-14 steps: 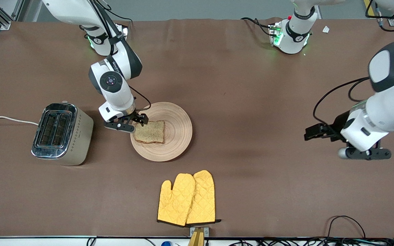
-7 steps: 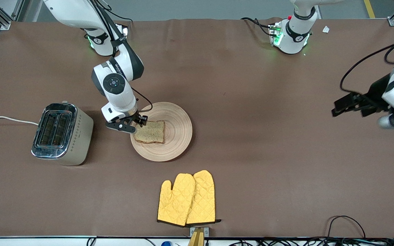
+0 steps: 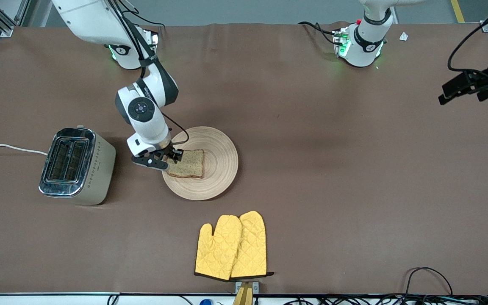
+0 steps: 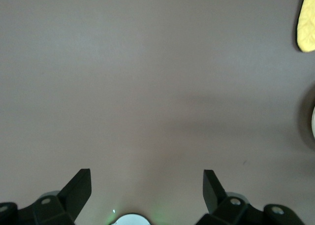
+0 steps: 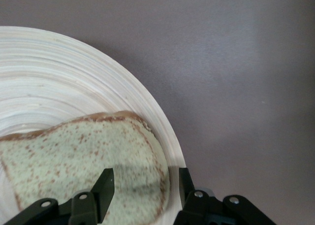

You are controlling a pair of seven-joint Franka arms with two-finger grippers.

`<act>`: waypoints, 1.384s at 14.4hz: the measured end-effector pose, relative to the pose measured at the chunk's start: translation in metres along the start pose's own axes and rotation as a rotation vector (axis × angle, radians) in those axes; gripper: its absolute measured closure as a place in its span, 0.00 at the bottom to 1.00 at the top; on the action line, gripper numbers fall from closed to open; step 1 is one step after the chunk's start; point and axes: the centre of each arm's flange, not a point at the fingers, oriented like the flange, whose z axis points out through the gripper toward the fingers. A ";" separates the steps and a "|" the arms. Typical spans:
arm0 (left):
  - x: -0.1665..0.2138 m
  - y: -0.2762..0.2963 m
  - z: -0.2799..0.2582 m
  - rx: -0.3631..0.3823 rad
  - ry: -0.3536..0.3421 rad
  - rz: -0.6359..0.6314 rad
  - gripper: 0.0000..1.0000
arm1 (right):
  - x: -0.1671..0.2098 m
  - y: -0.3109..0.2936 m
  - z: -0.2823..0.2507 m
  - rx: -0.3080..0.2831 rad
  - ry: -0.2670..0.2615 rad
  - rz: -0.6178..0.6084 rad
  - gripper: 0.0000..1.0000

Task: Move plate and put bread in toaster
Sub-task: 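Close the right gripper on the bread slice's crust edge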

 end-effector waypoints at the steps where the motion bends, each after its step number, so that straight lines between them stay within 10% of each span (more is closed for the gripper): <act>1: -0.008 0.002 0.001 0.003 -0.004 0.003 0.00 | 0.003 -0.003 0.010 -0.003 -0.004 0.000 0.38; 7: -0.022 0.003 0.001 0.008 0.004 -0.001 0.00 | 0.011 -0.009 0.017 -0.031 -0.024 0.008 0.55; 13: -0.014 0.016 0.011 0.044 0.064 0.010 0.00 | 0.014 -0.012 0.012 -0.030 -0.014 -0.002 0.97; 20: -0.011 0.018 0.007 0.037 0.113 0.017 0.00 | 0.023 -0.019 -0.014 -0.085 -0.055 -0.018 0.97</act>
